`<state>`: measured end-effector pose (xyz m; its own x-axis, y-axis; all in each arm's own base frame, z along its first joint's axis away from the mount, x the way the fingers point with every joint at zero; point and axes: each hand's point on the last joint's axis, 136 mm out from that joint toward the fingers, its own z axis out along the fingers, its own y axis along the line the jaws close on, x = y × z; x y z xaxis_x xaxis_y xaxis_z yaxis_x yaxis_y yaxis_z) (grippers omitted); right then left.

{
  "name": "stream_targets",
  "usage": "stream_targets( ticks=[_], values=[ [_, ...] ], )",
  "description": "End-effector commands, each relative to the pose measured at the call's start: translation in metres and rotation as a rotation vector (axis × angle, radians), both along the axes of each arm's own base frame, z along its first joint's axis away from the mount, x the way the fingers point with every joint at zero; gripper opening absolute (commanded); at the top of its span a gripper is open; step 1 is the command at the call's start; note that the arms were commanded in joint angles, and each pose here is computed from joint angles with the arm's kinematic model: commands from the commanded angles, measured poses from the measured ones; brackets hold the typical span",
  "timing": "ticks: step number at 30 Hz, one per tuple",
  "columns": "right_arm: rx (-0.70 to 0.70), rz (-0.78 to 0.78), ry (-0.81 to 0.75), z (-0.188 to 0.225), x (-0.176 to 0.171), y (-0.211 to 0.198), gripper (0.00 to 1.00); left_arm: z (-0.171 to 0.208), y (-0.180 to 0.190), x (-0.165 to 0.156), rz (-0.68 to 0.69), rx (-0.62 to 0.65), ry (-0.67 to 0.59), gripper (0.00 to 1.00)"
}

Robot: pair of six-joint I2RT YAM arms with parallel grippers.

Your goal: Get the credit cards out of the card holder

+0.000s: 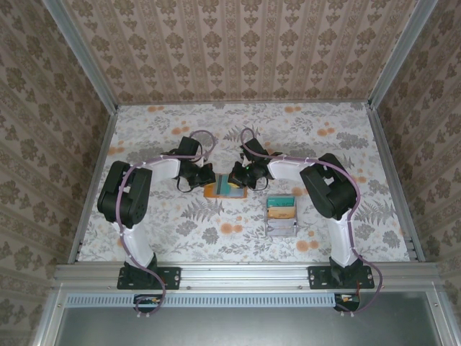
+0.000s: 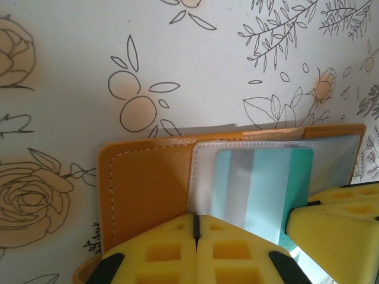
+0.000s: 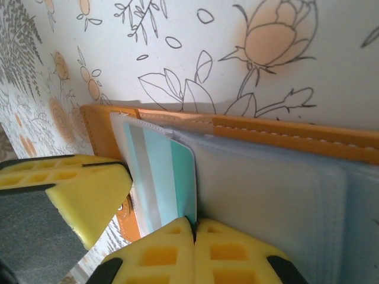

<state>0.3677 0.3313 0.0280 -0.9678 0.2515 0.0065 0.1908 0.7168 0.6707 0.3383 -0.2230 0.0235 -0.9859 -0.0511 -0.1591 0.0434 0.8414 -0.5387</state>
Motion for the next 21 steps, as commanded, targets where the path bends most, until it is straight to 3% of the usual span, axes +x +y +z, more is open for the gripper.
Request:
stream_targets(
  ticks=[1,13,21],
  values=[
    [-0.048,-0.018,0.020,-0.011,-0.005,-0.010,0.00,-0.026,0.021,-0.013,0.028,0.099,0.082,0.00],
    [-0.103,-0.059,0.023,-0.011,-0.016,-0.053,0.00,-0.024,0.026,-0.011,0.032,0.103,0.076,0.00],
    [-0.114,-0.060,-0.024,0.013,-0.016,-0.072,0.00,-0.020,0.025,-0.009,0.033,0.097,0.065,0.00]
  ],
)
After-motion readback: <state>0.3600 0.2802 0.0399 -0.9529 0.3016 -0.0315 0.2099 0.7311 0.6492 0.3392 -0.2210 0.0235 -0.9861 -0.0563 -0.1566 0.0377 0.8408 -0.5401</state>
